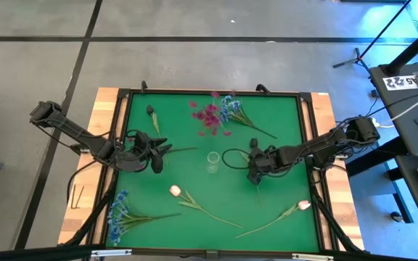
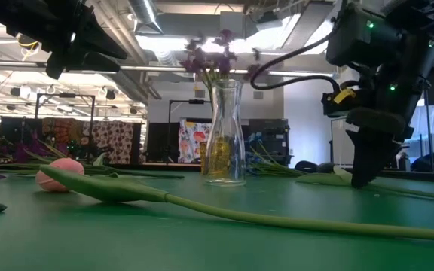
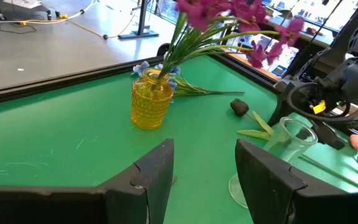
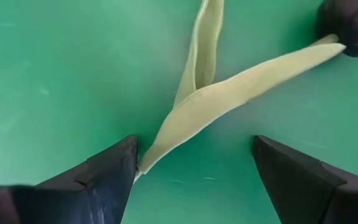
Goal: Sort flowers into vase by color
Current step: Put the bottom flowers into the yellow vase
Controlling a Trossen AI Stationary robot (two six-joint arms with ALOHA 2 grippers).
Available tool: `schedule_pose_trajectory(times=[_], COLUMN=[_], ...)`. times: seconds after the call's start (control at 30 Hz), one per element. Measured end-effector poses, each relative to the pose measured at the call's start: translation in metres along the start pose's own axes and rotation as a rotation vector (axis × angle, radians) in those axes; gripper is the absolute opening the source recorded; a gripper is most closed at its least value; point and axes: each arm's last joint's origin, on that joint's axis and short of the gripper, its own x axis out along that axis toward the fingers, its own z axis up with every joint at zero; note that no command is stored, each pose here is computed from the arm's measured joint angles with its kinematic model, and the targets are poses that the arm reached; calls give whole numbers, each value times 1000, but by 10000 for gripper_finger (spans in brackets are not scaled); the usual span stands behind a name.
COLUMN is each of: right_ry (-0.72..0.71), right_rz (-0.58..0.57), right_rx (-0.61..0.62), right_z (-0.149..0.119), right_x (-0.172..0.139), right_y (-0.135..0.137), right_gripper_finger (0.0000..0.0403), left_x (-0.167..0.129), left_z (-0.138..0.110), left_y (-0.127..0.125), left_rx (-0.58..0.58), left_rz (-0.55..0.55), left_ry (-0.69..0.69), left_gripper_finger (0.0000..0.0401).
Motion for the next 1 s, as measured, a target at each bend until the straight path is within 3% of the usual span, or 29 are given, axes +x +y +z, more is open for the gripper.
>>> schedule_pose_trajectory(times=[0.37, 1.0], right_ry=[32, 79], right_rz=[-118, -99], right_rx=[-36, -117], right_z=[1, -1], right_x=[-8, -9], right_y=[-5, -5], right_gripper_finger=[296, 109], left_x=[0, 0], left_z=[0, 0], left_y=[0, 0], left_rx=[1, 1], left_rz=[1, 1], left_ry=[0, 0], left_gripper_finger=[166, 166])
